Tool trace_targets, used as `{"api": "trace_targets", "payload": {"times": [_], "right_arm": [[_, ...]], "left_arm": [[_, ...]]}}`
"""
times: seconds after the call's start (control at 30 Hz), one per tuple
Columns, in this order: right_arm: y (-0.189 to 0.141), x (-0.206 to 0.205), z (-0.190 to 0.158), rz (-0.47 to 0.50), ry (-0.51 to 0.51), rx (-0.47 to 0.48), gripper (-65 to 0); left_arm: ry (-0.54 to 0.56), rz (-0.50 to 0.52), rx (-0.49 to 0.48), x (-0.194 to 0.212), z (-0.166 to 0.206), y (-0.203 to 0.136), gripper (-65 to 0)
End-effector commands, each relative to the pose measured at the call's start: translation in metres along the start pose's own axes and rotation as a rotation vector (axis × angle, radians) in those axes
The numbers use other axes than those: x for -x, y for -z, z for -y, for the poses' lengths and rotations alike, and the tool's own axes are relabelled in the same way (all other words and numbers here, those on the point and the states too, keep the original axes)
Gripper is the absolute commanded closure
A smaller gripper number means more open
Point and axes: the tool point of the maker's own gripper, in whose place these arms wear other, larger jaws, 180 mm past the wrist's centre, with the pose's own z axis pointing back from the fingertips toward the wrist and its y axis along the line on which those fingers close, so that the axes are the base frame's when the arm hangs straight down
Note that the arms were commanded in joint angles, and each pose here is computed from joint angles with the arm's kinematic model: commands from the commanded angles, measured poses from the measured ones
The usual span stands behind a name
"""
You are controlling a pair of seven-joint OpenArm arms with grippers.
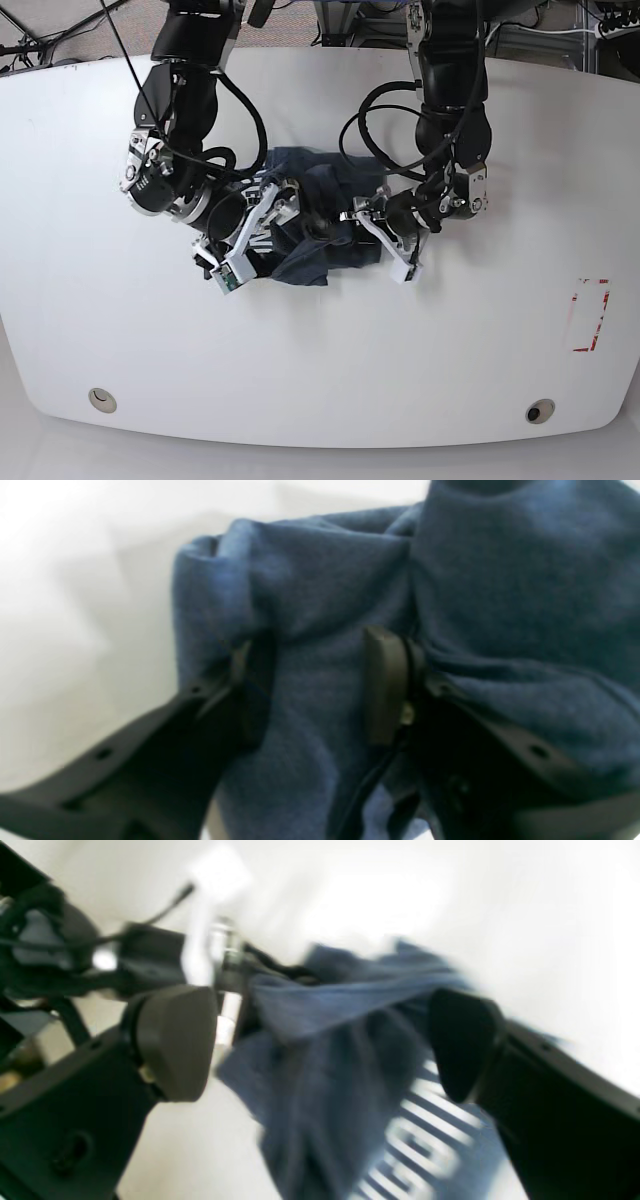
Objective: Fold the T-shirt properly
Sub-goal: 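Fold the right gripper's end over onto the left gripper's fold, then release the left gripper and move it away from the bundle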
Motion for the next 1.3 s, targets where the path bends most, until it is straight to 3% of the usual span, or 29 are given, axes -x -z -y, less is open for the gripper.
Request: {"api": "trace_targets", "payload": {"times": [0.0, 0.17, 0.3, 0.67, 0.87, 1.1, 1.27], "right_arm": [[-0.006, -0.027, -0.016, 0.102, -0.019, -0.063, -64.4], [-0.006, -0.014, -0.018, 0.075, 0.003, -0.1, -64.4], [-0.007, -0.012, -0.017, 0.07, 0.004, -0.096, -64.4], [-0.011, -0.004, -0.01, 0.049, 0.008, -0.078, -64.4], [-0.004, 0.014, -0.007, 0.007, 0.057, -0.089, -64.4], [0.007, 0.041, -0.004, -0.053, 0.139, -0.111, -64.4], [0.018, 0.047, -0.019, -0.087, 0.134, -0.16, -64.4]], "left_arm": [[0.05, -0.003, -0.031, -0.007, -0.007, -0.007, -33.1], [0.059, 0.048, -0.015, -0.018, -0.012, -0.017, -37.5], [0.058, 0.093, 0.083, -0.024, 0.004, -0.019, -37.5], [0.043, 0.254, 0.172, -0.068, -0.011, -0.067, -37.2], [0.098, 0.304, 0.149, -0.089, -0.028, -0.1, -37.2], [0.192, 0.294, 0.051, -0.094, -0.061, -0.142, -37.2], [0.201, 0.305, -0.002, -0.089, -0.08, -0.17, -37.2]]}}
